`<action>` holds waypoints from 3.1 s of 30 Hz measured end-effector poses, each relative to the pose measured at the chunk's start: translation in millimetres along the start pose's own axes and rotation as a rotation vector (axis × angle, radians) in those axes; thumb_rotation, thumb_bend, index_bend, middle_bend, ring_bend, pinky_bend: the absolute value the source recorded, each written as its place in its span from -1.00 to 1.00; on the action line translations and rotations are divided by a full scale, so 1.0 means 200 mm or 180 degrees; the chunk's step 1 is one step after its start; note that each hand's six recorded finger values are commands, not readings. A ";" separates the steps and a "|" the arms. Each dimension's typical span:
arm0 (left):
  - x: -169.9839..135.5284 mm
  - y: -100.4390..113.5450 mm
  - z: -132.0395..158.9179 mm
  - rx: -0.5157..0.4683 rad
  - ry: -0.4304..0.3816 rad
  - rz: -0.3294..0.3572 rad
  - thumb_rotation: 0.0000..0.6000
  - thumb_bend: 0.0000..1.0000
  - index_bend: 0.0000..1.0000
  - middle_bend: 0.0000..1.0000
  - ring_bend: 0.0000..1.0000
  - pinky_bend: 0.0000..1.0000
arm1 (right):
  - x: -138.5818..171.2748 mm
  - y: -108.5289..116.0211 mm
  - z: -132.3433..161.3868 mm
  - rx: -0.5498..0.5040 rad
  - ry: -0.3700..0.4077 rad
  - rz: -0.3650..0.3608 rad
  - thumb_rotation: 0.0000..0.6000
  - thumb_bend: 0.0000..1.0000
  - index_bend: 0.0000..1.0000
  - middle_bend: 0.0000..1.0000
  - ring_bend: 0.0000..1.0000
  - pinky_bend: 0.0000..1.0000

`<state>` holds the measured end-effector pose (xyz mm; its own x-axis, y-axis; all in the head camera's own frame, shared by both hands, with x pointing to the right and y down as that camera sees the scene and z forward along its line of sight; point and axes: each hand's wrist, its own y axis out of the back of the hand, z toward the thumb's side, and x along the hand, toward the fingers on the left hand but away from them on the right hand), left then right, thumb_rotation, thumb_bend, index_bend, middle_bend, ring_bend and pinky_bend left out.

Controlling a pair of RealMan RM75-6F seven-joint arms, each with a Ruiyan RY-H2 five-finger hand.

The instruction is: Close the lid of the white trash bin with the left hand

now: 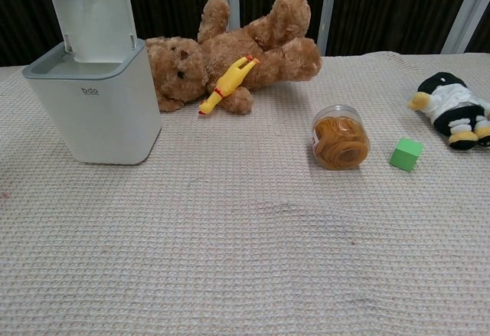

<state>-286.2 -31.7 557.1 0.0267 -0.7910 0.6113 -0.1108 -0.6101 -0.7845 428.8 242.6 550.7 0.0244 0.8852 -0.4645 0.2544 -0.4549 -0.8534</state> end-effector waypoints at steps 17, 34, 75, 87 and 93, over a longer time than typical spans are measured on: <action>-0.02 -0.07 0.08 0.0158 -0.0027 -0.0138 1.00 0.45 -0.32 1.00 0.83 1.00 | 0.01 0.01 0.00 -0.0003 -0.0011 -0.0022 1.00 -0.62 -1.00 -1.00 -1.00 -1.00; -0.23 -0.09 -0.03 0.0361 -0.0109 -0.0381 1.00 0.46 -0.33 1.00 0.84 1.00 | 0.03 0.02 0.00 0.0030 0.0009 -0.0044 1.00 -0.62 -1.00 -1.00 -1.00 -1.00; -0.28 -0.40 -0.08 0.0480 -0.0217 -0.0668 1.00 0.46 -0.48 1.00 0.84 1.00 | 0.05 0.02 0.00 0.0036 0.0039 -0.0059 1.00 -0.62 -1.00 -1.00 -1.00 -1.00; -0.31 -0.24 -0.03 0.0264 -0.0346 -0.0329 1.00 0.11 -0.67 0.56 0.48 0.87 | 0.05 0.02 0.01 0.0045 0.0055 -0.0067 1.00 -0.62 -1.00 -1.00 -1.00 -1.00; -0.39 -0.16 -0.05 0.0216 -0.0482 -0.0048 1.00 -0.42 -1.00 -0.94 -0.81 -0.44 | 0.05 0.03 0.00 0.0074 0.0046 -0.0081 1.00 -0.62 -1.00 -1.00 -1.00 -1.00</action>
<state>-294.2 49.4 536.2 0.1779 -0.7766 0.6044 -0.0421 -0.6197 -0.7837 430.9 248.8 541.4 0.0323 0.8978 -0.4392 0.2324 -0.4342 -0.8703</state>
